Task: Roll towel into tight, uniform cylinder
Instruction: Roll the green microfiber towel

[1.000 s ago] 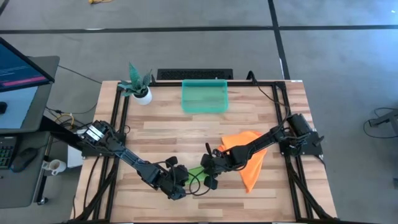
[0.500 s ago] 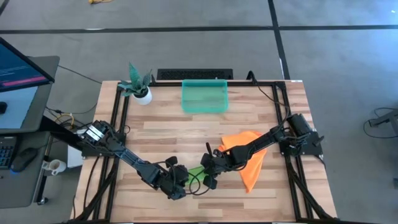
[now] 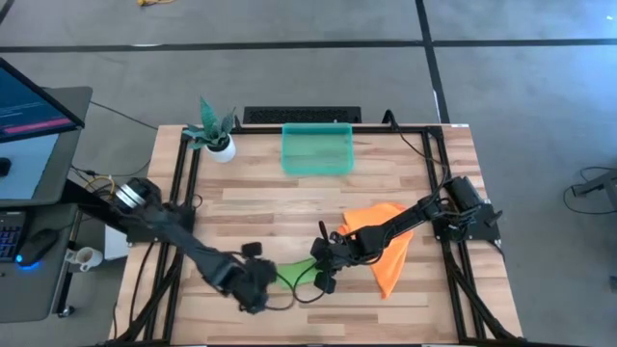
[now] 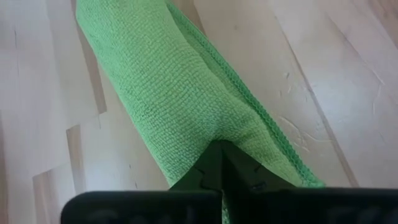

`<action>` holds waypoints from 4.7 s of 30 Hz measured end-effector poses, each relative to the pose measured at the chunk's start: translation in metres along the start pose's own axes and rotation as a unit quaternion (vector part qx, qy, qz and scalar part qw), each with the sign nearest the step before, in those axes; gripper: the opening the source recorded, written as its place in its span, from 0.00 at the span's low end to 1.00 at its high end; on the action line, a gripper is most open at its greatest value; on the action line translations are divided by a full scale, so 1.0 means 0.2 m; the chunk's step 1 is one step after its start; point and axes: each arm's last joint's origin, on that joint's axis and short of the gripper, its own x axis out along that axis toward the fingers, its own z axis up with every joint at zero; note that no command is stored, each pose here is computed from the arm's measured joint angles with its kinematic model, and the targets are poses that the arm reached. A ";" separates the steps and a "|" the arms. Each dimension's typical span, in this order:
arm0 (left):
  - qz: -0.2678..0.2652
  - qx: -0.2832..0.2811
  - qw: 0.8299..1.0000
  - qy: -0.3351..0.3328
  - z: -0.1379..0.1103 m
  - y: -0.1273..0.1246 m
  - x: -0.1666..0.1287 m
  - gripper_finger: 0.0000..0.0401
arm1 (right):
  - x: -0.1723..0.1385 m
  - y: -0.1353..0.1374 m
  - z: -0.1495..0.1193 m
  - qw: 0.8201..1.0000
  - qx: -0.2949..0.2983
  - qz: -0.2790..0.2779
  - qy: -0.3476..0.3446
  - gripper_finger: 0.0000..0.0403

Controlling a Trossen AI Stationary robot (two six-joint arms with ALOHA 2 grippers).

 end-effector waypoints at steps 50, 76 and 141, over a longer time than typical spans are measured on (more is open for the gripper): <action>-0.128 -0.187 0.967 -0.114 0.01 0.19 0.21 0.65 | 0.00 0.01 0.01 1.000 0.000 0.010 -0.014 0.05; -0.163 -0.236 0.957 -0.048 -0.04 0.14 0.39 0.62 | 0.00 0.00 0.02 1.000 0.003 0.010 -0.018 0.05; -0.138 -0.192 0.971 -0.042 -0.07 0.15 0.40 0.10 | -0.12 0.00 0.05 0.997 -0.072 0.025 -0.006 0.41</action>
